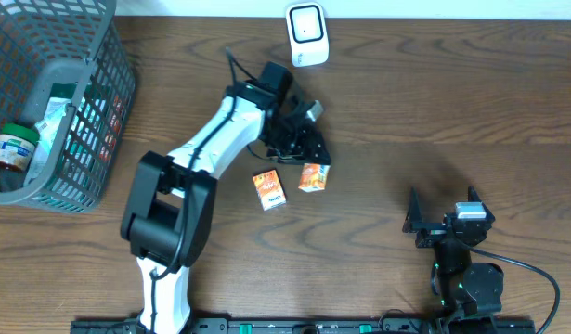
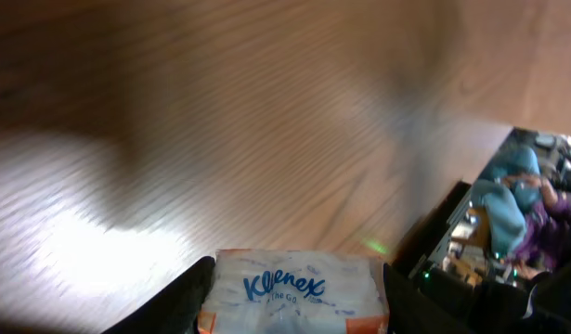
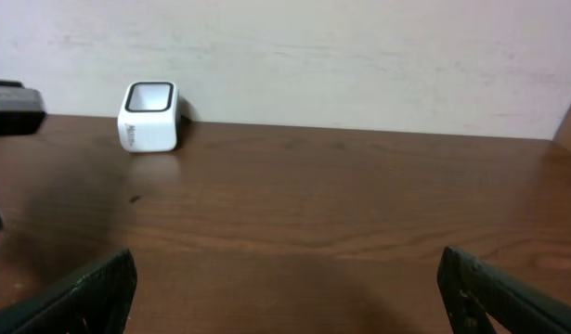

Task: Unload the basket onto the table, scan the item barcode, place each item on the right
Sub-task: 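Place the second orange Kleenex pack right of the first on the table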

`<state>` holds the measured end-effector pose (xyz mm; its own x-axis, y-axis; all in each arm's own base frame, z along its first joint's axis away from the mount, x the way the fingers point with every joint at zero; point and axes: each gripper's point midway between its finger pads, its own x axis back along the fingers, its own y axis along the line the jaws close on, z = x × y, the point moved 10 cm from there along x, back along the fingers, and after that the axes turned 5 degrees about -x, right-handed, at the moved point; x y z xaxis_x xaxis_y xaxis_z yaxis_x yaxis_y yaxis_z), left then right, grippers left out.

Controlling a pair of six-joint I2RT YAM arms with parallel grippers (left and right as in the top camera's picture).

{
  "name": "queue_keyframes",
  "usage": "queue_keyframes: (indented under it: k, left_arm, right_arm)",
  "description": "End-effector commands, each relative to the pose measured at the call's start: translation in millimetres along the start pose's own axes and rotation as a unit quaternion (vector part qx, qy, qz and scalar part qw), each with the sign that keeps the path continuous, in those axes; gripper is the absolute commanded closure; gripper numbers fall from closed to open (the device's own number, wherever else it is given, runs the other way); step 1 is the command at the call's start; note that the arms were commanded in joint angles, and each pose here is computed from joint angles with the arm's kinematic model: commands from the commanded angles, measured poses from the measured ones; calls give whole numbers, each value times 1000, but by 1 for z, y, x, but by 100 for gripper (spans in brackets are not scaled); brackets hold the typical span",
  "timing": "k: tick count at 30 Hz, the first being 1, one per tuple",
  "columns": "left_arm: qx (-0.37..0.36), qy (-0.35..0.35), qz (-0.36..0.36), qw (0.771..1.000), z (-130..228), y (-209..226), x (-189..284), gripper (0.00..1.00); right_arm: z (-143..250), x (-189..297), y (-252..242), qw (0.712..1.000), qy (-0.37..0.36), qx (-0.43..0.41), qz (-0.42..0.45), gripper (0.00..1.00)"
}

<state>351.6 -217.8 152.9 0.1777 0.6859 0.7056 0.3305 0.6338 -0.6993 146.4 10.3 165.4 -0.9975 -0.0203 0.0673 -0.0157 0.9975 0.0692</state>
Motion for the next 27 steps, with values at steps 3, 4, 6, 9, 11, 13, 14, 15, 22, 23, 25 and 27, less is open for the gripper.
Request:
queue_keyframes:
  k: [3, 4, 6, 9, 11, 13, 14, 15, 22, 23, 25, 27]
  left_arm:
    - [-58, 24, 21, 998, -2, -7, -42, 49]
    - [-63, 28, 6, 998, -1, -5, -50, 49]
    - [-71, 34, -13, 997, 0, -5, -61, 49]
    - [-95, 42, -20, 994, 2, -10, -72, 49]
    - [-110, 44, -18, 993, 3, -13, -75, 45]
    - [-116, 43, -18, 992, 3, -15, -77, 42]
    - [-116, 42, -22, 992, 3, -15, -76, 41]
    - [-116, 42, -31, 992, 2, -13, -77, 40]
    - [-120, 33, -66, 990, -1, -11, -73, 16]
    - [-121, 26, -70, 990, -4, -13, -70, 13]
    - [-127, 7, -85, 988, -9, -21, -60, 12]
    - [-134, -17, -105, 985, -13, -32, -46, 12]
  right_arm:
    - [0, 0, -1, 1000, -1, 2, 2, 1]
    - [0, 0, -1, 1000, -1, 2, 2, 1]
    - [0, 0, -1, 1000, -1, 2, 2, 1]
    - [0, 0, -1, 1000, -1, 2, 2, 1]
    - [0, 0, -1, 1000, -1, 2, 2, 1]
    - [0, 0, -1, 1000, -1, 2, 2, 1]
    - [0, 0, -1, 1000, -1, 2, 2, 1]
    - [0, 0, -1, 1000, -1, 2, 2, 1]
    - [0, 0, -1, 1000, -1, 2, 2, 1]
    - [0, 0, -1, 1000, -1, 2, 2, 1]
    - [0, 0, -1, 1000, -1, 2, 2, 1]
    - [0, 0, -1, 1000, -1, 2, 2, 1]
